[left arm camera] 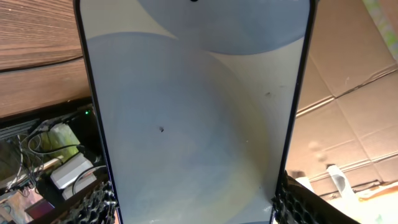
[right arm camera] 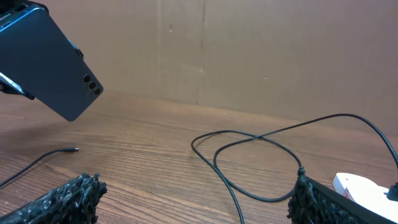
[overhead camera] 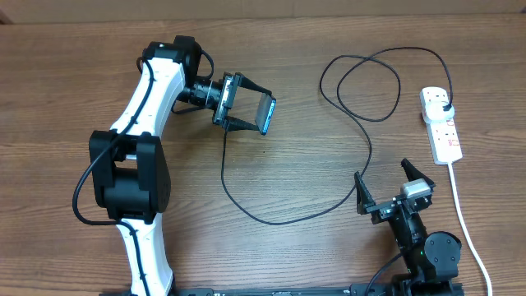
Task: Plug charger to phone and switch on socket
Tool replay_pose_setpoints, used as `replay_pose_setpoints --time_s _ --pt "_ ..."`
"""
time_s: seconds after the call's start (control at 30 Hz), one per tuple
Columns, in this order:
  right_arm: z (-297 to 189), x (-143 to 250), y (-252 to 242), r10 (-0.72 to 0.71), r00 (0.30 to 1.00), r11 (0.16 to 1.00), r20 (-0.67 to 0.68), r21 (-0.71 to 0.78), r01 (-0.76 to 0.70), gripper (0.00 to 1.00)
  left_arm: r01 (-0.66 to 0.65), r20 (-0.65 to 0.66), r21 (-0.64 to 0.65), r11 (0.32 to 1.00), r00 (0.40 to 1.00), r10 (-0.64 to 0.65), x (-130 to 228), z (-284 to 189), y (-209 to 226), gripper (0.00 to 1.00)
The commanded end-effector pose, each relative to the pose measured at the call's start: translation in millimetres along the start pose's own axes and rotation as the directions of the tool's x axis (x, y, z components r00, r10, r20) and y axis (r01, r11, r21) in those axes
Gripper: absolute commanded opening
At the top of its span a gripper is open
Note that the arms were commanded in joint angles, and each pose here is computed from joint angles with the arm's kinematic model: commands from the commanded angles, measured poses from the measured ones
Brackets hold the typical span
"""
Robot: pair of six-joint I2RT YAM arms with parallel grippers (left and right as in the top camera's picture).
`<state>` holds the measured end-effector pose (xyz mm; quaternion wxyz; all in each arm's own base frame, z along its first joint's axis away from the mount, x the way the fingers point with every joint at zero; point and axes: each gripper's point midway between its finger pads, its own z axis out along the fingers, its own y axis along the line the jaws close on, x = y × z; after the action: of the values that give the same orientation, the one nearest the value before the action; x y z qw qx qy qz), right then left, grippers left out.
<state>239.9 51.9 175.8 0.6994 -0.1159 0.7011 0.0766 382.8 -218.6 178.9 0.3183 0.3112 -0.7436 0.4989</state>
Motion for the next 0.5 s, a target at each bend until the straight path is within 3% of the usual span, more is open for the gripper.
replay_pose_setpoints --time_s 0.0,0.2,0.47 --pt "0 3 1 0.006 1.000 1.000 0.001 -0.001 -0.006 1.00 -0.105 -0.038 0.044 0.993 0.994 0.107 14 0 -15 0.36" --pt "0 3 1 0.006 1.000 1.000 0.001 -0.001 -0.006 1.00 -0.140 0.023 -0.015 0.990 0.990 0.140 2 0 -7 0.37" --pt "0 3 1 0.006 1.000 1.000 0.001 -0.001 -0.006 1.00 -0.157 0.196 -0.195 0.968 0.961 0.195 -34 -7 17 0.38"
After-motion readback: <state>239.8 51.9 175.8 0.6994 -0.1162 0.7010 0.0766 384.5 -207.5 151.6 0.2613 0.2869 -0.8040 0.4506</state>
